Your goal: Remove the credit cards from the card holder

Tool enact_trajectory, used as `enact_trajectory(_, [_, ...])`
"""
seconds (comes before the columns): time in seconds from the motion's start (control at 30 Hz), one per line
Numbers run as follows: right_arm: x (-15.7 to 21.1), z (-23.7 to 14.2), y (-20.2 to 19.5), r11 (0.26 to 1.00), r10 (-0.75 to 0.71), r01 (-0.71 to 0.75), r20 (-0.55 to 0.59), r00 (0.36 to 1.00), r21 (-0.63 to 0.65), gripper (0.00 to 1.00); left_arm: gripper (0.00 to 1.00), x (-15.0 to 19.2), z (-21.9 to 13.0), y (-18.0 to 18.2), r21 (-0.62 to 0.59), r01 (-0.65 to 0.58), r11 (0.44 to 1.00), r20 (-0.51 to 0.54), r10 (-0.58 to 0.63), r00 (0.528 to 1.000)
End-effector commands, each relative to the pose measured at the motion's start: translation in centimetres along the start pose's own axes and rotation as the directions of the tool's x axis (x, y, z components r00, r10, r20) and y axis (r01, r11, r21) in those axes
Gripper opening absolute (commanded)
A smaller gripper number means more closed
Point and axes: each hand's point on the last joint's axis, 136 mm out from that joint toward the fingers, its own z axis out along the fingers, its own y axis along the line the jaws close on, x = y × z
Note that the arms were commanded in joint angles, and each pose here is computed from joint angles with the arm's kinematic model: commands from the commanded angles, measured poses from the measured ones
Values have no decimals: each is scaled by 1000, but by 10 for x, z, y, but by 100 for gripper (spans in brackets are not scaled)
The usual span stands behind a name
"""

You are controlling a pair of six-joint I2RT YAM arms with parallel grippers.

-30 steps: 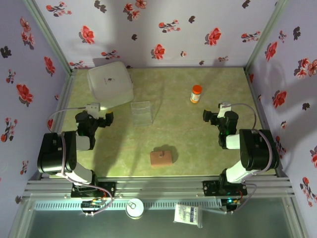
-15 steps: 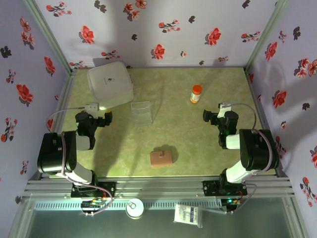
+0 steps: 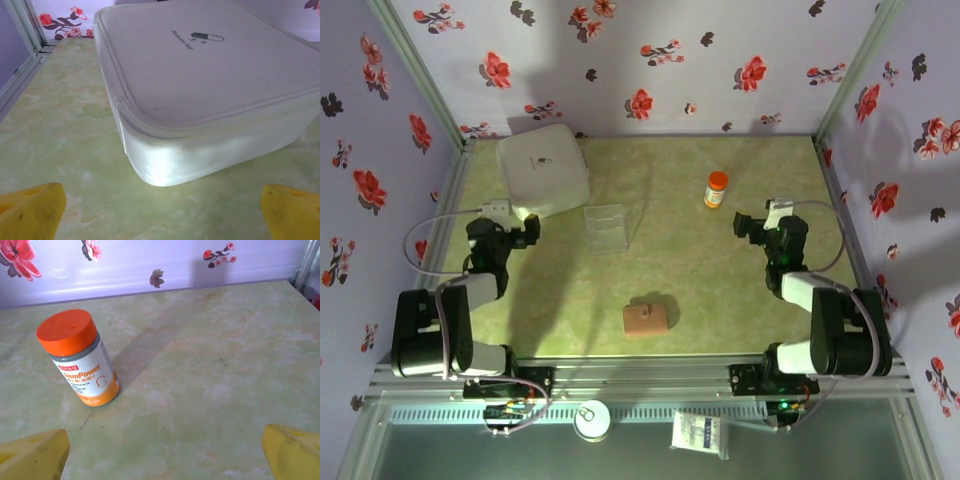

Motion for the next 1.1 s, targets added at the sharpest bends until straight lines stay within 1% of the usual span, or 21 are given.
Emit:
enact_trajectory(0.0, [-6, -6, 1, 1000, 7, -5, -66, 998, 25, 99, 100, -7, -7, 10, -59, 55, 997, -51, -58, 997])
enact_trajectory(0.13, [-14, -16, 11, 1000, 4, -1, -114, 993, 29, 98, 100, -14, -17, 14, -115, 100, 988, -90, -110, 990])
enact_trajectory(0.2, [-16, -20, 16, 1000, 11, -7, -148, 989, 30, 96, 100, -18, -19, 16, -137, 131, 982, -108, -146, 983])
enact_trajectory(0.37, [-24, -28, 34, 998, 65, -65, -208, 976, 6, 92, 100, -29, -24, 1, -105, 182, 978, -155, -196, 968])
enact_trajectory(0.5, [-27, -31, 55, 992, 112, -124, -237, 965, -33, 87, 100, -37, -26, -18, -39, 257, 966, -172, -260, 950])
enact_trajectory(0.6, [-31, -34, 73, 982, 152, -175, -268, 951, -66, 85, 100, -40, -26, -38, 25, 354, 935, -210, -341, 916])
enact_trajectory(0.7, [-33, -34, 91, 972, 179, -216, -305, 935, -90, 84, 100, -41, -24, -59, 93, 440, 893, -258, -405, 877])
enact_trajectory(0.8, [-35, -32, 112, 953, 221, -277, -338, 915, -127, 82, 100, -37, -19, -81, 150, 524, 838, -321, -460, 828])
enact_trajectory(0.9, [-34, -28, 137, 922, 259, -344, -373, 891, -180, 79, 98, -29, -12, -105, 191, 570, 799, -387, -472, 792])
enact_trajectory(1.07, [-25, -20, 179, 891, 246, -381, -446, 861, -246, 77, 97, -14, -4, -141, 231, 597, 769, -456, -456, 764])
